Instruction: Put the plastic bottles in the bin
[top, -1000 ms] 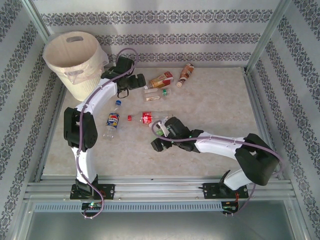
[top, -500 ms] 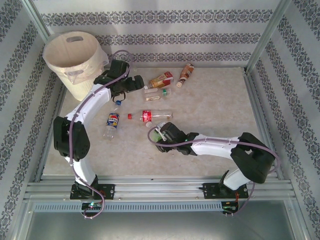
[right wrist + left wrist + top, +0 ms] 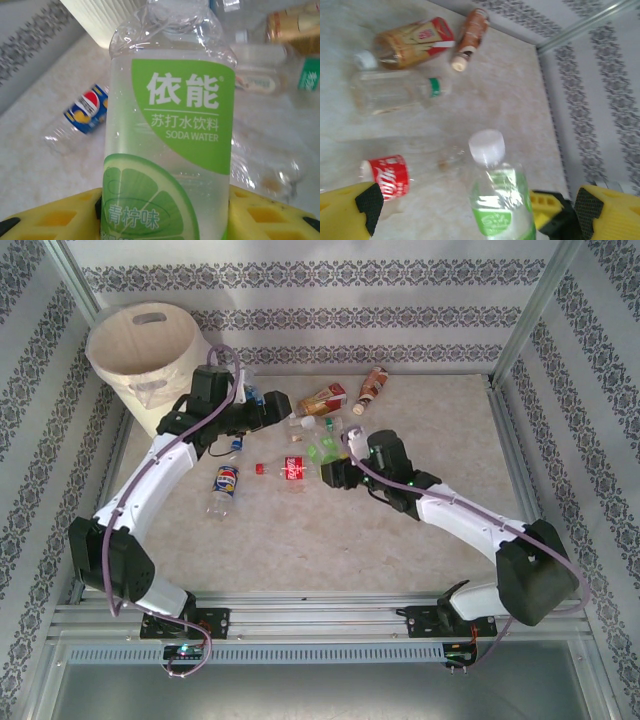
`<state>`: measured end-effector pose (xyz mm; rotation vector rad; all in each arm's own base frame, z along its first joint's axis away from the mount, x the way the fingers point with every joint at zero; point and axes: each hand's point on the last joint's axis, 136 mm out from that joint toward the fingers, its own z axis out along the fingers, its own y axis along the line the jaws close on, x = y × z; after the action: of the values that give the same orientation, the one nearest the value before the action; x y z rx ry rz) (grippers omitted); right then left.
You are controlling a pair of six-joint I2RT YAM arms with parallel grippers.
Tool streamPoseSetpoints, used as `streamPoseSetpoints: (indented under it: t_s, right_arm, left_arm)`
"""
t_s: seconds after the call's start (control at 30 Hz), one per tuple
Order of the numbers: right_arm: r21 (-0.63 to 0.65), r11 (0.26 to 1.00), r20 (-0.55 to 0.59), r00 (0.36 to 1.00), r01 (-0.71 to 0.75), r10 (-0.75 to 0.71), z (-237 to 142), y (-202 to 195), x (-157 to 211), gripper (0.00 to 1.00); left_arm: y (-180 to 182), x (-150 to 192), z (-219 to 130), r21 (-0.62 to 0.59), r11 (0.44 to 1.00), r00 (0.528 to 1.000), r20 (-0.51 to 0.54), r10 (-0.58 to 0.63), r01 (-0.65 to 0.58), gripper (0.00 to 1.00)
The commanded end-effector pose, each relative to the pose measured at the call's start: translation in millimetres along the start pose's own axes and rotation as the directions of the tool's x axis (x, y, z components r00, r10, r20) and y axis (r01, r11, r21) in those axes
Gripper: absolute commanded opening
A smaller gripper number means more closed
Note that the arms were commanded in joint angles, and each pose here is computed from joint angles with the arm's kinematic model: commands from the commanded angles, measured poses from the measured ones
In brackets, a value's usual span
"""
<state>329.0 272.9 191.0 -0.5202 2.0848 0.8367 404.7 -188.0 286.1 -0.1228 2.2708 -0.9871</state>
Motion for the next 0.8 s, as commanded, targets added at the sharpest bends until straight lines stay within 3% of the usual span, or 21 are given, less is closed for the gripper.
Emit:
streamPoseSetpoints:
  t_s: [0.0,0.33,0.6,0.7,0.77]
  right_arm:
    - [-0.145,0.989,0.058,0.998,0.003,0.005,3.1,25.9,-31.7,0.40]
    - [-0.223,0.974,0.142,0.990,0.046,-0.015,14.7,51.5,-61.8,0.40]
    - [-0.248,0.967,0.189,0.982,0.053,-0.006,18.6,65.1,-72.1,0.41]
    - [-0.263,0.963,0.182,0.983,0.056,-0.007,19.7,67.7,-70.8,0.42]
    - [-0.277,0.959,0.176,0.984,0.061,-0.012,18.8,69.8,-68.9,0.47]
  left_arm:
    - [-29.3,7.8,-3.5,0.130,0.991,0.999,-0.018,-0.032,0.034,1.00]
    - [-15.3,32.8,32.2,0.019,0.988,0.986,-0.059,-0.155,0.156,1.00]
    - [-16.6,42.1,44.0,0.031,0.985,0.981,-0.103,-0.163,0.167,0.98]
    - [-17.1,42.4,45.0,0.042,0.986,0.983,-0.100,-0.154,0.159,0.73]
    - [-16.9,39.1,45.0,0.042,0.988,0.986,-0.085,-0.145,0.149,0.62]
